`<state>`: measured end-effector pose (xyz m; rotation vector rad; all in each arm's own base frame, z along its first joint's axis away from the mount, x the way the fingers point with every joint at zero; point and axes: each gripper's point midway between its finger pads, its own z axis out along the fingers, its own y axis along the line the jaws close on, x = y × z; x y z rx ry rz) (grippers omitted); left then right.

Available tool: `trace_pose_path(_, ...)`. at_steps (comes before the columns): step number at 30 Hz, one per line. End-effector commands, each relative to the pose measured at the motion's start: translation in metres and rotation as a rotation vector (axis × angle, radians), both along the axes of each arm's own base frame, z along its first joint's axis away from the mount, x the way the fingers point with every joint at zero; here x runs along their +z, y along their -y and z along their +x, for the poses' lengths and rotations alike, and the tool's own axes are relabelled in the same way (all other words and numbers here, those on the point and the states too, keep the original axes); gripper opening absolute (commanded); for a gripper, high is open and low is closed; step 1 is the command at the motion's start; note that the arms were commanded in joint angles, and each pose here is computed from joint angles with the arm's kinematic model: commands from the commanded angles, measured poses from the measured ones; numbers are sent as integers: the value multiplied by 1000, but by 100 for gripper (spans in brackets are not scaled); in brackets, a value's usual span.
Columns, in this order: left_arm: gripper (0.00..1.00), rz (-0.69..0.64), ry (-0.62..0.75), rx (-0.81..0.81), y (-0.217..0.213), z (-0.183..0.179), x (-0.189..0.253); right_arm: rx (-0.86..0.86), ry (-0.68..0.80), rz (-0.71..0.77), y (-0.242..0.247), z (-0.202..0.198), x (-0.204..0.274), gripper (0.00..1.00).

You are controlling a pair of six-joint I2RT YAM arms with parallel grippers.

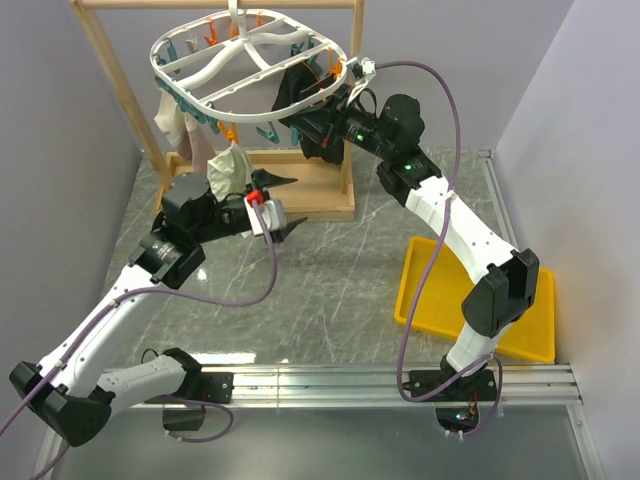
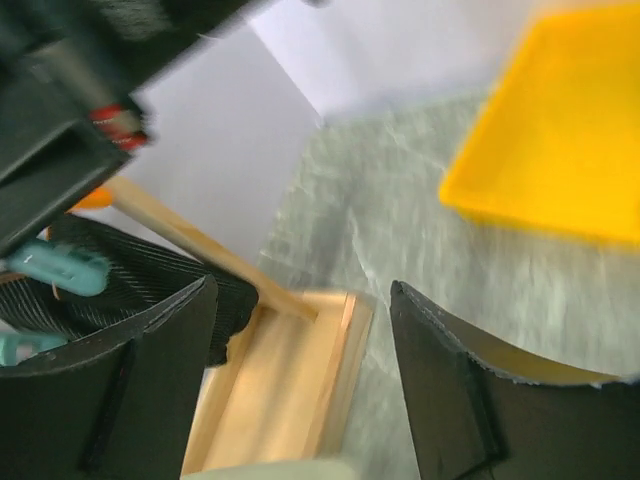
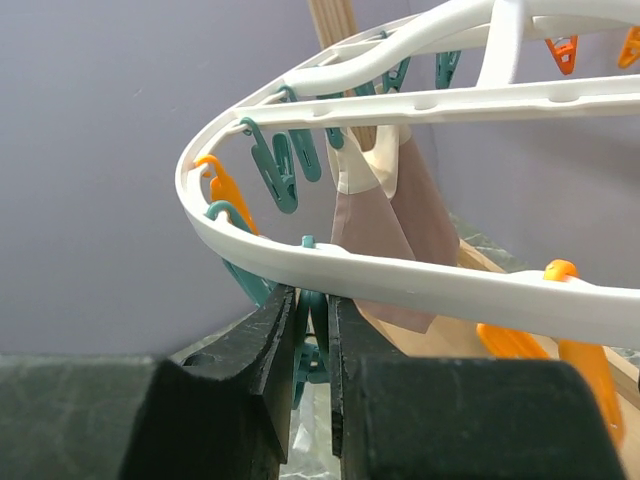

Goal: Clip the underwear to the hanger

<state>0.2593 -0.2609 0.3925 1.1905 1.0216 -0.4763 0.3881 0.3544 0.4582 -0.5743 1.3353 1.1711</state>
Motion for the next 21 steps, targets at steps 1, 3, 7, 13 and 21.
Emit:
trace_pose_path(1,75,322,100,-179,-9,-31,-43,26,33,22,-1,-6,17,0)
trace_pose_path(3,76,419,98,-194,-19,-36,-57,32,32,19,-1,-7,16,0)
trace_pose_path(7,79,592,321,-215,-36,-35,-69,46,36,12,-1,-11,15,0)
trace_pose_path(13,82,685,505,-194,-56,-23,-81,74,35,9,-2,-15,14,0)
trace_pose_path(21,86,712,676,-65,-85,7,-101,98,35,8,-4,-17,15,0)
